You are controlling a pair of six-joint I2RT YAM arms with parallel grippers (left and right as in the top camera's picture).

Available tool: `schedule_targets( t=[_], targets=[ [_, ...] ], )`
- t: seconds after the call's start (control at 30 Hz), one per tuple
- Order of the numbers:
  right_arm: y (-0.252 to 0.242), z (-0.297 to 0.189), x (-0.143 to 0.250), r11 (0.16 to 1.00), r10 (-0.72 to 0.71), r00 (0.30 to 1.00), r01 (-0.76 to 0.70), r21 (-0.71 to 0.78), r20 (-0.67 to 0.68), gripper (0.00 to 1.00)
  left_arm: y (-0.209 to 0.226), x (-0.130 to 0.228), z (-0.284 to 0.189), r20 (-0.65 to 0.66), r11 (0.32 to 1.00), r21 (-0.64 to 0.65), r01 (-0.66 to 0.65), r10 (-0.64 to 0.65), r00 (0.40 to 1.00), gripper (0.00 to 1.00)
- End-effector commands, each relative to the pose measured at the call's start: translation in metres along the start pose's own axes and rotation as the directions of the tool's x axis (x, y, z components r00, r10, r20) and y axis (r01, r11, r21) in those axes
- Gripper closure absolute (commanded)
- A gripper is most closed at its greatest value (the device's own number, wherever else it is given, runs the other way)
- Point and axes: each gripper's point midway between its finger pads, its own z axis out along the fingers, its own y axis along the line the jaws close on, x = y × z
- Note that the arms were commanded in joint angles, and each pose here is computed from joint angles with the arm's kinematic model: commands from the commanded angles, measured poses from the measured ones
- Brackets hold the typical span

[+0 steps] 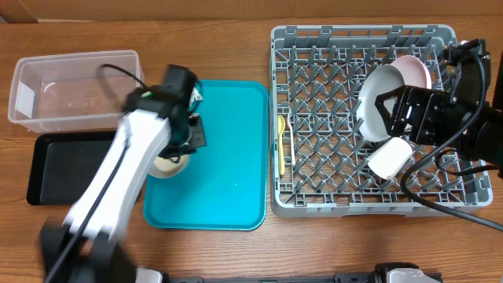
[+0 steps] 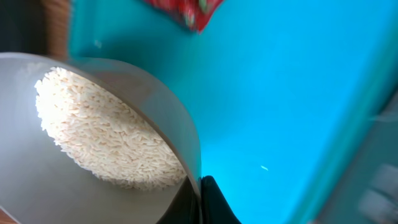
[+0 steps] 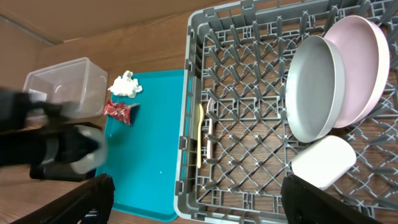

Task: Sort waste into correct bins and load items into the dishwasher rack
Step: 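Tip the bowl over the black tray to dump the rice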

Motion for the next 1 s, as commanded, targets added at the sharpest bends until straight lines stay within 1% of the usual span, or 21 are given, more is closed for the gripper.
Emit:
schedule_targets(
  t=[0.0, 0.1, 0.2, 0.37, 0.47, 0.67, 0.77, 0.87, 0.97],
  targets=[
    [0.001, -0.003, 0.0, 1.0, -0.005, 1.0, 0.005, 0.001, 0.009, 0.11, 0.015, -0.011, -0.054, 0.14, 0.994, 0.094, 0.052, -0.065, 0.988, 0.96],
    [0.001, -0.003, 0.0, 1.0, -0.005, 1.0, 0.005, 0.001, 0.009, 0.1, 0.037, -0.015, -0.076, 0.181, 0.981, 0.177, 0.082, -0.114, 0.977, 0.96],
    [0.001, -0.003, 0.0, 1.0, -0.005, 1.0, 0.005, 0.001, 0.009, 0.11, 0.069, -0.023, -0.087, 0.184, 0.956, 0.255, 0.146, -0.196, 0.963, 0.96],
    [0.001, -0.003, 0.001, 1.0, -0.005, 1.0, 0.005, 0.001, 0.007, 0.1, 0.117, -0.037, -0.089, 0.186, 0.898, 0.389, 0.204, -0.294, 0.938, 0.96],
    [0.001, -0.003, 0.001, 1.0, -0.004, 1.0, 0.004, 0.002, 0.004, 0.1, 0.144, -0.045, -0.079, 0.163, 0.864, 0.428, 0.265, -0.362, 0.918, 0.96],
    [0.0, -0.003, 0.004, 1.0, -0.001, 1.0, 0.001, 0.004, -0.005, 0.11, 0.176, -0.065, -0.045, 0.114, 0.811, 0.506, 0.293, -0.399, 0.91, 0.96],
    [0.0, -0.003, 0.006, 1.0, 0.003, 1.0, -0.003, 0.006, -0.015, 0.11, 0.181, -0.074, -0.03, 0.095, 0.767, 0.582, 0.271, -0.394, 0.914, 0.96],
    [-0.001, -0.003, 0.009, 1.0, 0.006, 1.0, -0.006, 0.008, -0.024, 0.11, 0.184, -0.08, -0.023, 0.108, 0.713, 0.669, 0.207, -0.37, 0.923, 0.96],
    [-0.001, -0.003, 0.01, 1.0, 0.007, 1.0, -0.007, 0.009, -0.029, 0.11, 0.196, -0.078, -0.011, 0.1, 0.693, 0.69, 0.21, -0.378, 0.92, 0.96]
  ],
)
